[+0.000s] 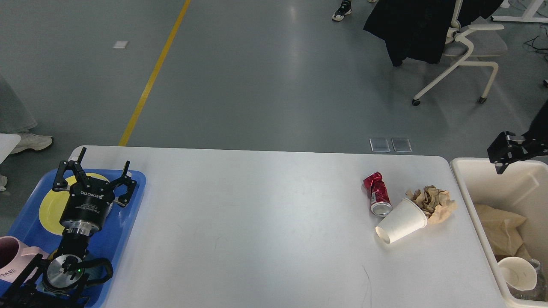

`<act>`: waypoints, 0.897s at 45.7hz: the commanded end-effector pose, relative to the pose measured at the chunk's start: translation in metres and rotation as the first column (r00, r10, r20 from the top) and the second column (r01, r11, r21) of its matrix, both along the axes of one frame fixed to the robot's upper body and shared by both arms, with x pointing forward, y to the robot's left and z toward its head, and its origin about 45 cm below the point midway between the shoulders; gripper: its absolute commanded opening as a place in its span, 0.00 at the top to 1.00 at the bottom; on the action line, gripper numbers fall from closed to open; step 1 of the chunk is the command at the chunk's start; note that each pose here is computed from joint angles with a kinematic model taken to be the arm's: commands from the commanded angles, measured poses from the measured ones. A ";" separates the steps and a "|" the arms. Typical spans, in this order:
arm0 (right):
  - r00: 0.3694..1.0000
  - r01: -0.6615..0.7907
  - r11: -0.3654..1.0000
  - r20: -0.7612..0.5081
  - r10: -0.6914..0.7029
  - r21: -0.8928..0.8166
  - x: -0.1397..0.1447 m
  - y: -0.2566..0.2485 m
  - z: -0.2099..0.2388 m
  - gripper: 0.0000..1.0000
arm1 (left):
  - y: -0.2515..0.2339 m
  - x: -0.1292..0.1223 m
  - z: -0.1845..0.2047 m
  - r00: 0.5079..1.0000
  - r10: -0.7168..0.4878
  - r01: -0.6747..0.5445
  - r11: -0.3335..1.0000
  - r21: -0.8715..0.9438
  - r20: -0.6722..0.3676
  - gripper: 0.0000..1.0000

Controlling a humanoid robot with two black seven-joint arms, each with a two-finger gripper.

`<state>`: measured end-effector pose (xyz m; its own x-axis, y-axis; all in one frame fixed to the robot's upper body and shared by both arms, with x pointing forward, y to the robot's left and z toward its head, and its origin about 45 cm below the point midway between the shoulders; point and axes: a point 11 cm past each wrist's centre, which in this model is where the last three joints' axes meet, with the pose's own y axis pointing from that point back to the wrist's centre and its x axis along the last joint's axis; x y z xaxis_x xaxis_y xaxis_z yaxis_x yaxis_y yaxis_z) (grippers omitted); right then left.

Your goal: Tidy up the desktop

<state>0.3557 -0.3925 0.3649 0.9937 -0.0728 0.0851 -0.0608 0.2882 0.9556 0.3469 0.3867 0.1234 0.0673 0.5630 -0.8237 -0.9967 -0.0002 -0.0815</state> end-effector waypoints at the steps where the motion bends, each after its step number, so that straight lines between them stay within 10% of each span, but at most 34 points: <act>1: 0.998 -0.064 0.997 -0.018 0.065 0.051 -0.020 0.039 0.019 0.00 | 0.001 0.000 0.000 1.000 0.003 -0.003 1.000 0.002 -0.001 0.04; 30: 0.998 -0.066 0.994 0.004 0.066 0.092 -0.052 0.073 0.046 0.01 | 0.001 0.000 0.000 1.000 0.002 -0.002 1.000 0.002 -0.002 0.04; 41: 0.992 0.041 0.978 0.110 -0.065 0.205 -0.022 0.070 -0.031 0.01 | 0.000 0.000 0.000 1.000 0.001 -0.001 1.000 0.000 0.001 0.04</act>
